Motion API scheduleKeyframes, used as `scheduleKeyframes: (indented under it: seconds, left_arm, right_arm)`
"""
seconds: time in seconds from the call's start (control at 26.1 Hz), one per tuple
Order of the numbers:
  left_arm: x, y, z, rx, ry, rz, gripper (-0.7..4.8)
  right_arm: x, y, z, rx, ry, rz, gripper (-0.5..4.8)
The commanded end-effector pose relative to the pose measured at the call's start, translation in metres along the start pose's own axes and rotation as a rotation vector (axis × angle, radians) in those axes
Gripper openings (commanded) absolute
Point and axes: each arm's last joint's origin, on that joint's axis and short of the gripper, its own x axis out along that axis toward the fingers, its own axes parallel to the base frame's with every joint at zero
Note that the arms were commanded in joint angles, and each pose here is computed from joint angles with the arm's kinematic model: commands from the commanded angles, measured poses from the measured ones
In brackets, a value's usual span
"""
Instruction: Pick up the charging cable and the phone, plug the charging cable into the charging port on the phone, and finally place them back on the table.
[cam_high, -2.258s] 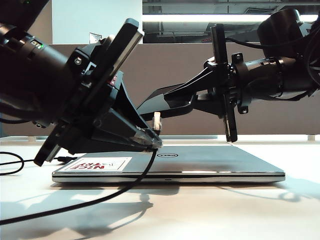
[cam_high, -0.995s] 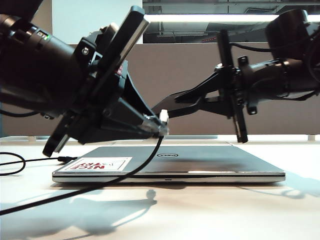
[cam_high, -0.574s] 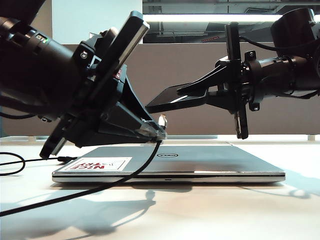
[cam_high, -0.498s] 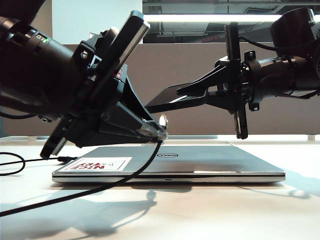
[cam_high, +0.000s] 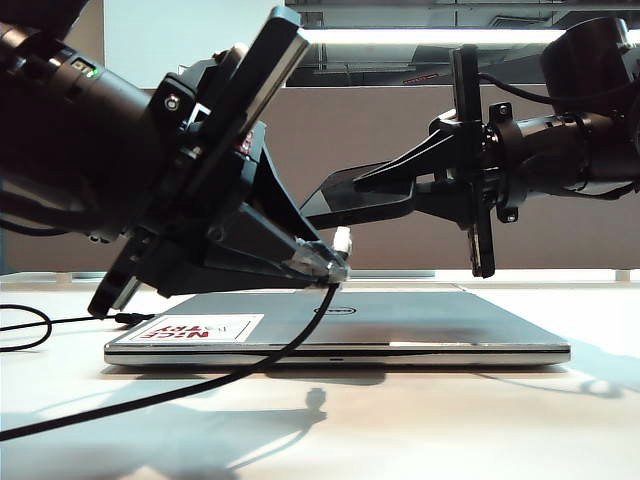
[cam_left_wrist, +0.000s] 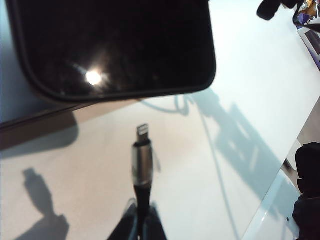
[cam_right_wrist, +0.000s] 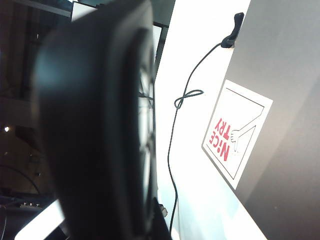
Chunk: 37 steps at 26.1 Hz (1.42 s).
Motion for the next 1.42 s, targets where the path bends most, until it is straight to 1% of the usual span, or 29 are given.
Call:
scheduleKeyframes:
  seconds: [0.04,0.46,1.11,1.42]
  left_arm:
    - [-0.0002,-0.0017,0.0017,0.008,-0.009,-0.010,-0.06]
    - [-0.0002,-0.0017,0.0017,0.008,-0.009,-0.010,-0.06]
    - [-0.0003,-0.0017,0.0018,0.005,-0.010,-0.011,-0.06]
    - [-0.0003,-0.0019,0.0019,0.005,-0.012,-0.012,-0.06]
  right_arm:
    - [-0.0001,0.0061,0.0022,-0.068,0.021,0.040,-0.06]
    - [0.0061,0.0079,-0.0010,-0.110,0.037,0.046,-0.06]
    - [0.0059,0.0075,-0.0011,-0.137,0.037,0.045,-0.06]
    - [0.0058,0.0075,-0.0020,-0.141,0.060,0.058,-0.06]
